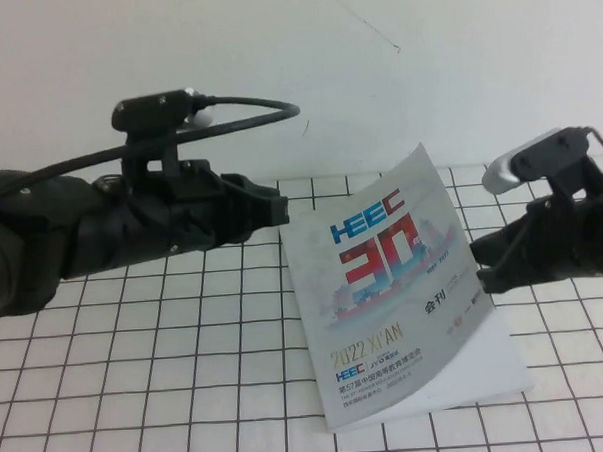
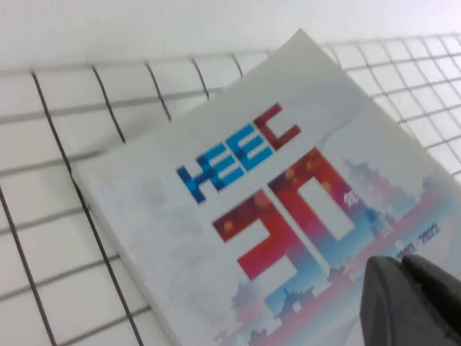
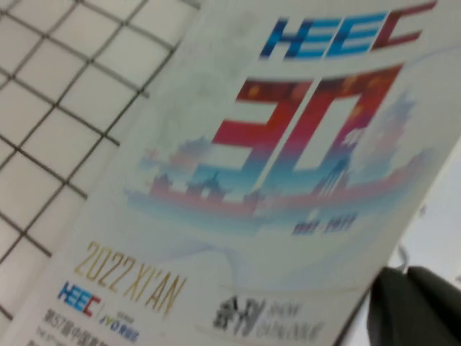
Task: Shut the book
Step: 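Close the open booklet and leave it lying on the table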
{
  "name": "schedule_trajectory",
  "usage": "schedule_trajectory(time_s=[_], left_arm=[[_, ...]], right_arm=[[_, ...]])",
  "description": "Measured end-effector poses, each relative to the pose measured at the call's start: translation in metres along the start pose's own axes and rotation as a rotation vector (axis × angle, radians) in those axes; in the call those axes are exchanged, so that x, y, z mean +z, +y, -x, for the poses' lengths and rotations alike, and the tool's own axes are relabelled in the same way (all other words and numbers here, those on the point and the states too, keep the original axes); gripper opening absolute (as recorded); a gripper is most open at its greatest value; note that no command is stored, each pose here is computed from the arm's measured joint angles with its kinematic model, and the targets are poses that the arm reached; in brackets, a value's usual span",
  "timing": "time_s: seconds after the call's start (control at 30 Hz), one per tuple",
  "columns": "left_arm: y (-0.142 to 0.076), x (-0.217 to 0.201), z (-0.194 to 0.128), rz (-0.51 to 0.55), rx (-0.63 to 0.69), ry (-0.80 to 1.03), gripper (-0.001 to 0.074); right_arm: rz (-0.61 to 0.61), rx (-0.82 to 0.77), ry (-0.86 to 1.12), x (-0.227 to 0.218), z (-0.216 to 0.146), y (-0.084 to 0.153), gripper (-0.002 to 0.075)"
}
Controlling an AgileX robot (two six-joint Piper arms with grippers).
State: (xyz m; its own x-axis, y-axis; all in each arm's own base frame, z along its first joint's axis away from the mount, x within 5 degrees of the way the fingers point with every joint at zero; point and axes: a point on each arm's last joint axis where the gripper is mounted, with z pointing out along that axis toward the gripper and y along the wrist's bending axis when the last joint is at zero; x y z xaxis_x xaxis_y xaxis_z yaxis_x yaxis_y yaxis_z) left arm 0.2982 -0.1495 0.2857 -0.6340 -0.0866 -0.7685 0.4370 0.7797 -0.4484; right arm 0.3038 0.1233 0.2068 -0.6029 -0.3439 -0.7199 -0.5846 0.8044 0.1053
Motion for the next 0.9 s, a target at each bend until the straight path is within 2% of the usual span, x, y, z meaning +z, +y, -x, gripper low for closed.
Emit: schedule_trajectory(time_s=[0.17,0.33,0.47,0.6,0.67,0.77,0.9], left_arm=[[-0.017,-0.043,0.023,0.037,0.146,-0.152,-0.0004],[-0.034,-0.094,0.035,0.075,0.373,-0.246,-0.0004],[-0.034,-0.135,0.036,0.119,0.415,-0.249,-0.0004],[-0.023,-0.173,0.028,0.251,0.391,-0.191,-0.0004],[-0.019,-0.190,0.026,0.332,0.353,-0.193,-0.0004],[-0.020,-0.215,0.021,0.423,0.326,-0.231,-0.0004],[-0.029,-0.238,0.011,0.470,0.359,-0.306,-0.0004]], right_arm=[[-0.068,-0.119,-0.164,-0.055,0.028,0.010,-0.0003],[-0.139,-0.302,-0.307,-0.119,0.042,0.026,-0.0003],[-0.208,-0.380,-0.448,-0.175,0.044,0.039,-0.0003],[-0.254,-0.394,-0.530,-0.215,0.038,0.046,-0.0003],[-0.232,-0.410,-0.507,-0.227,0.030,0.051,-0.0003],[-0.212,-0.433,-0.358,-0.233,0.011,0.055,-0.0003],[-0.345,-0.324,-0.095,-0.237,-0.014,0.040,-0.0003]])
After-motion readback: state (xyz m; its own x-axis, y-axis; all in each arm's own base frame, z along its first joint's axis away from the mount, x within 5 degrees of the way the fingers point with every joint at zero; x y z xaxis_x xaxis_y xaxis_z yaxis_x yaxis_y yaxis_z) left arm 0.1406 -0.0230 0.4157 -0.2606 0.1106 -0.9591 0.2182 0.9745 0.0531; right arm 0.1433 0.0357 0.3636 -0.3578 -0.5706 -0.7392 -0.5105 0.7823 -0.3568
